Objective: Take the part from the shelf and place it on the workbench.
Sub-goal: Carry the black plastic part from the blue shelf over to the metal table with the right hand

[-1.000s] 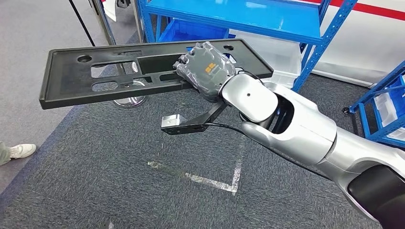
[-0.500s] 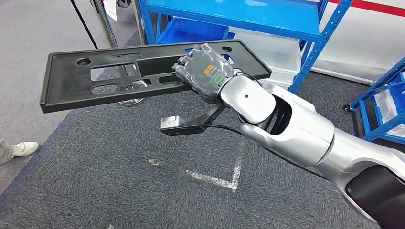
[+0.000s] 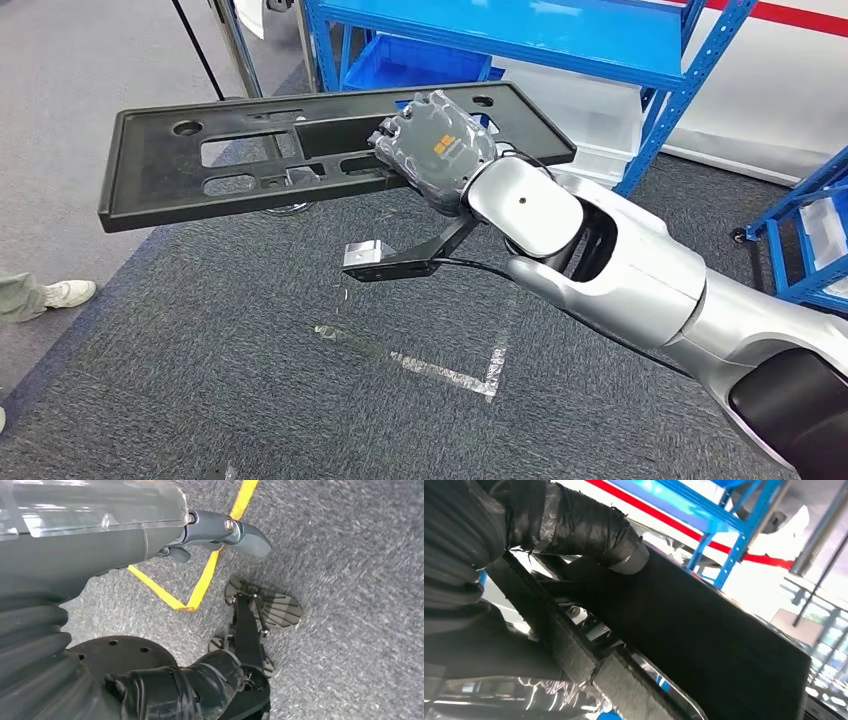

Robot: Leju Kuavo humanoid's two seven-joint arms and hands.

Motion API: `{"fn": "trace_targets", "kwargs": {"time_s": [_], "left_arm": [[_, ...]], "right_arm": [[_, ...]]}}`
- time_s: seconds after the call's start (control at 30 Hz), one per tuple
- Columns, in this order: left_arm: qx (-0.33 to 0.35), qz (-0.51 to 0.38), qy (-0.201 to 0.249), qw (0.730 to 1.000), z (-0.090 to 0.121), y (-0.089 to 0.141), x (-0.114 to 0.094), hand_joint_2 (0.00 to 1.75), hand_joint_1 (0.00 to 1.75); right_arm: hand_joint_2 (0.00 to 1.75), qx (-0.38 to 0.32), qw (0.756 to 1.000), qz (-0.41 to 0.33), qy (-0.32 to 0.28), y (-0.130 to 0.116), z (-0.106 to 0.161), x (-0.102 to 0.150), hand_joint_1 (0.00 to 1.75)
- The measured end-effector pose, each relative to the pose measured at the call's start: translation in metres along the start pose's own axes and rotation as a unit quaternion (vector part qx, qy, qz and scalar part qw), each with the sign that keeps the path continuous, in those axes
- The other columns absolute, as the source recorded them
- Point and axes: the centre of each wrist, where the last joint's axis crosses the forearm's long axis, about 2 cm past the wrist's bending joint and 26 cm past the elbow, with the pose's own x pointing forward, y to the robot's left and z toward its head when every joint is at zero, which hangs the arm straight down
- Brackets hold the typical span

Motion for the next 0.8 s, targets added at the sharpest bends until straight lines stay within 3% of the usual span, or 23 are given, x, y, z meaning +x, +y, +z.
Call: {"fn": "trace_targets", "kwargs": {"time_s": [0.8], "left_arm": [[-0.001,-0.001,0.001,1.0,0.0001,0.0014,-0.0015,1.75,0.0]], "right_arm": [[1.75,0.008,1.0,0.007,0.004,0.0048,-0.001,-0.0014,1.75]]}}
